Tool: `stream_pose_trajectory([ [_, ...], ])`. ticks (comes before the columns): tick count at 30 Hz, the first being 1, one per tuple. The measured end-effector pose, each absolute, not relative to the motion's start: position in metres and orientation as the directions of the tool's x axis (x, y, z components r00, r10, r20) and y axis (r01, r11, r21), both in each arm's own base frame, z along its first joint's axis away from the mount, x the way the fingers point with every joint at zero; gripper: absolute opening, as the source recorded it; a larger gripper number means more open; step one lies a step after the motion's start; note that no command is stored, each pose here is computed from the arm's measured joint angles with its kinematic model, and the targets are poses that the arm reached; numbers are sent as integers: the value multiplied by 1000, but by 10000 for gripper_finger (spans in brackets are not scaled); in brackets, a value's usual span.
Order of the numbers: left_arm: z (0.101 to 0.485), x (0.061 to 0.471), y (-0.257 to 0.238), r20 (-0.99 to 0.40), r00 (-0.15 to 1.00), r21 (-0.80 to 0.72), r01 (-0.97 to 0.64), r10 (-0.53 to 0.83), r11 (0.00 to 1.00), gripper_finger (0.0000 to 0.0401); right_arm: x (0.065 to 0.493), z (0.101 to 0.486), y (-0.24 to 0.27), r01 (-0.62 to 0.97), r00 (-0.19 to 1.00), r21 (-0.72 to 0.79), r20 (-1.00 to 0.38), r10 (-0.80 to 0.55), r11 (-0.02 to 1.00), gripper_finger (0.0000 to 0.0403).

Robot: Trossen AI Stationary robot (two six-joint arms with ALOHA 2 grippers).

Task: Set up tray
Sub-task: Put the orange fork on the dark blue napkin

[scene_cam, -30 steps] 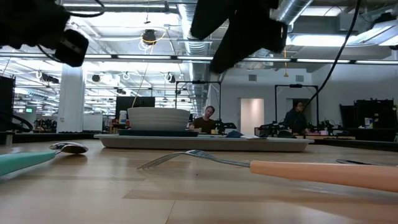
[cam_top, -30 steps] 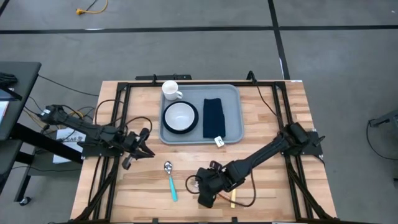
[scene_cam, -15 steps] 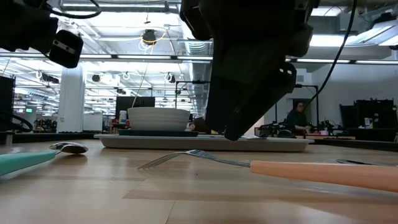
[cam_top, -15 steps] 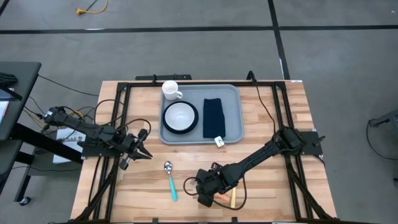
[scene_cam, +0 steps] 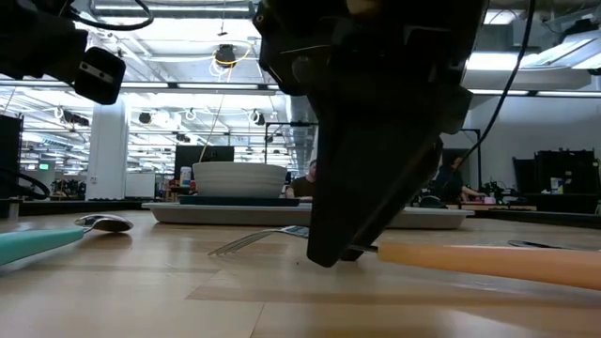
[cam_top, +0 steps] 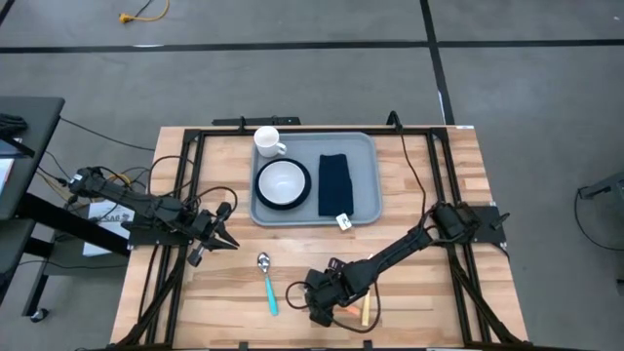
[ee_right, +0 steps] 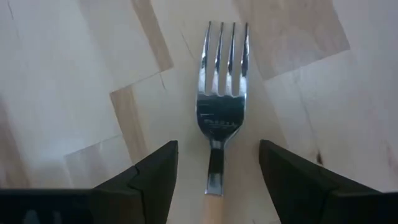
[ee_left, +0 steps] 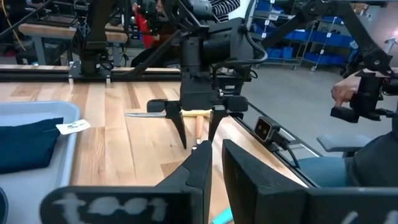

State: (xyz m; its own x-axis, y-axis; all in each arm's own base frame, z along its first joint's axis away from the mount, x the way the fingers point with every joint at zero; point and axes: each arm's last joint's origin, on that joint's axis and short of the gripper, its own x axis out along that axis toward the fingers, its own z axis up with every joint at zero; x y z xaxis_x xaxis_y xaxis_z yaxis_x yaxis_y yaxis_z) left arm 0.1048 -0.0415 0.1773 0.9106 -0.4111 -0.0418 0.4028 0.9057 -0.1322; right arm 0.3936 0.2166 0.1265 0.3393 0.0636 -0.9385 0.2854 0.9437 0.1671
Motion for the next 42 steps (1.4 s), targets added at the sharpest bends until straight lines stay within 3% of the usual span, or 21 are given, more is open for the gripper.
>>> stream_pose_trajectory([
  [6,177,105,-41,-46,918,-132,386,-395,913,25,394,117,215,314,314,150,-948,47,938,216],
  [9,177,105,-41,-46,919,-133,384,-392,914,25,395,117,212,342,304,150,-952,42,928,196],
  [20,177,105,-41,-47,919,-137,382,-391,914,25,401,126,202,373,262,159,-963,61,914,15],
  [25,176,105,-41,-56,919,-137,381,-391,914,25,404,133,202,397,251,154,-966,54,905,27],
  [31,175,105,-41,-69,918,-138,378,-390,915,25,410,144,202,414,251,157,-966,53,897,10],
  [42,175,105,-41,-69,919,-138,377,-389,916,25,426,198,186,474,270,124,-963,-10,872,2],
])
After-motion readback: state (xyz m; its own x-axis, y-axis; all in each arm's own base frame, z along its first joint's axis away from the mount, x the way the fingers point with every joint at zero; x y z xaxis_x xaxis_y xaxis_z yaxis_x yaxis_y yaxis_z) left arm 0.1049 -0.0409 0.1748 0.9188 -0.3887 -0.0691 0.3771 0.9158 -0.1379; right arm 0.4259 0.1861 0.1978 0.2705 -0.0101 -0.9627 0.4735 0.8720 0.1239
